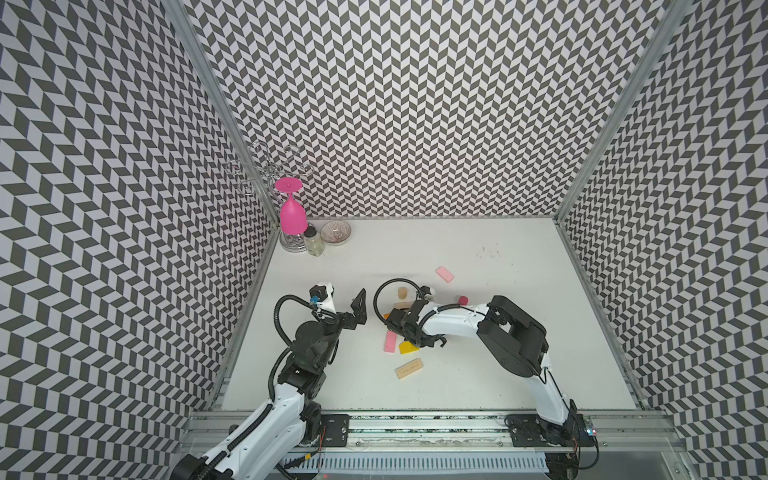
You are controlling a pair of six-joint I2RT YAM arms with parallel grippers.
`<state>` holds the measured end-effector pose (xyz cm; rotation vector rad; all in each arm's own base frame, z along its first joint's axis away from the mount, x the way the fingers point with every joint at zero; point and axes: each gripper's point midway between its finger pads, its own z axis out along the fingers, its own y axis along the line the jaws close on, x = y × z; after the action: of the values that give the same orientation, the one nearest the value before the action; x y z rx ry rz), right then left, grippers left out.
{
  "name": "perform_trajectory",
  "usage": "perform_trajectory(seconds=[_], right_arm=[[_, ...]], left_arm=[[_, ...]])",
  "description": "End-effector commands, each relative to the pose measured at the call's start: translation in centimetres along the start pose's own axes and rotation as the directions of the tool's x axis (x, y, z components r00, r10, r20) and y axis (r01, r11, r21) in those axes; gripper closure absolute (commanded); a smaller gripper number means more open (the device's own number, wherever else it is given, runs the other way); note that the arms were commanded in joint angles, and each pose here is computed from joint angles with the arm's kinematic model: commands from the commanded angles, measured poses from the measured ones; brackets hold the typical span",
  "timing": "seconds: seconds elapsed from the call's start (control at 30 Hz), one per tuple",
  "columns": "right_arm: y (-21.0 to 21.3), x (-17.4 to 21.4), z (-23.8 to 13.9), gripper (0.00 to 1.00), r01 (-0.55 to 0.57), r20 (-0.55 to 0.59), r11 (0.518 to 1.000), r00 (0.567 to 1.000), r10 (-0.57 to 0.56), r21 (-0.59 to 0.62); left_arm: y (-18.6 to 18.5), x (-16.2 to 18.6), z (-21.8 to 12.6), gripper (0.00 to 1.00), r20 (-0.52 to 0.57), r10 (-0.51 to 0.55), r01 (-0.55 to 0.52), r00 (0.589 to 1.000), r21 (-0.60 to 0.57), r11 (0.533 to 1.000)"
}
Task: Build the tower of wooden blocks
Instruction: 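Lower the red arch beside the wood arch and open the right gripper, then bring the left gripper to the wood arch while the right gripper approaches the red arch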
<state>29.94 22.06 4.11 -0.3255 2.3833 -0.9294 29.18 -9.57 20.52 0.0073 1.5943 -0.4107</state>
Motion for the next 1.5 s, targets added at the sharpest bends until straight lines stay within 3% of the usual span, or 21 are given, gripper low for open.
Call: perform_trajectory(seconds=[0.0, 0.3, 0.53, 0.67, 0.8, 0.87, 0.9, 0.97, 1.1, 1.23, 1.37, 1.47], right_arm=[[3.4, -0.3, 0.1, 0.83, -0.119, -0.040, 0.982, 0.993, 0.115, -0.149], [4.0, -0.8, 0.0, 0.74, -0.123, -0.040, 0.980, 0.992, 0.119, -0.155], [3.0, -2.7, -2.0, 0.50, -0.155, 0.000, 0.969, 0.987, 0.158, -0.195], [1.4, -3.9, -3.9, 0.43, -0.199, 0.032, 0.951, 0.977, 0.212, -0.235], [-1.0, -3.8, -5.1, 0.40, -0.254, 0.054, 0.935, 0.960, 0.275, -0.249], [-2.0, -3.5, -5.4, 0.39, -0.283, 0.065, 0.919, 0.948, 0.311, -0.274], [-2.6, -3.3, -5.6, 0.39, -0.300, 0.074, 0.908, 0.940, 0.334, -0.292], [-4.0, -3.1, -6.0, 0.38, -0.348, 0.099, 0.873, 0.911, 0.402, -0.340], [-6.3, -2.3, -6.6, 0.39, -0.414, 0.155, 0.765, 0.823, 0.546, -0.494], [-8.2, -1.4, -5.8, 0.41, -0.439, 0.192, 0.661, 0.726, 0.660, -0.609], [-9.0, -0.5, -3.9, 0.37, -0.460, 0.183, 0.612, 0.684, 0.706, -0.644], [-9.3, -0.5, -2.7, 0.32, -0.469, 0.186, 0.611, 0.675, 0.714, -0.638]], left_arm=[[0.3, -0.1, -0.2, 0.00, 0.013, -0.009, 0.009, 1.000, -0.011, 1.000], [0.3, -0.1, -0.1, 0.00, 0.011, -0.009, 0.009, 1.000, -0.010, 1.000], [0.2, -0.1, -0.1, 0.00, 0.011, -0.009, 0.009, 1.000, -0.009, 1.000], [0.3, -0.1, -0.1, 0.00, 0.011, -0.010, 0.010, 1.000, -0.013, 1.000], [1.0, 0.0, 0.1, 0.00, 0.006, -0.025, 0.026, 1.000, -0.055, 0.998], [2.4, 0.3, 0.2, 0.00, 0.000, -0.091, 0.090, 0.996, -0.135, 0.987], [2.8, 0.8, 0.3, 0.00, -0.005, -0.141, 0.139, 0.990, -0.156, 0.978], [1.2, 1.5, 0.9, 0.00, -0.053, -0.171, 0.167, 0.984, -0.063, 0.984], [-1.8, 3.8, 2.5, 0.00, -0.256, -0.187, 0.204, 0.949, 0.042, 0.978], [-4.2, 6.6, 2.9, 0.12, -0.394, -0.171, 0.218, 0.903, 0.078, 0.973], [-6.7, 8.1, 2.8, 0.14, -0.461, -0.119, 0.178, 0.879, 0.086, 0.980], [-7.9, 9.9, 2.6, 0.13, -0.518, -0.060, 0.113, 0.853, 0.072, 0.991]])
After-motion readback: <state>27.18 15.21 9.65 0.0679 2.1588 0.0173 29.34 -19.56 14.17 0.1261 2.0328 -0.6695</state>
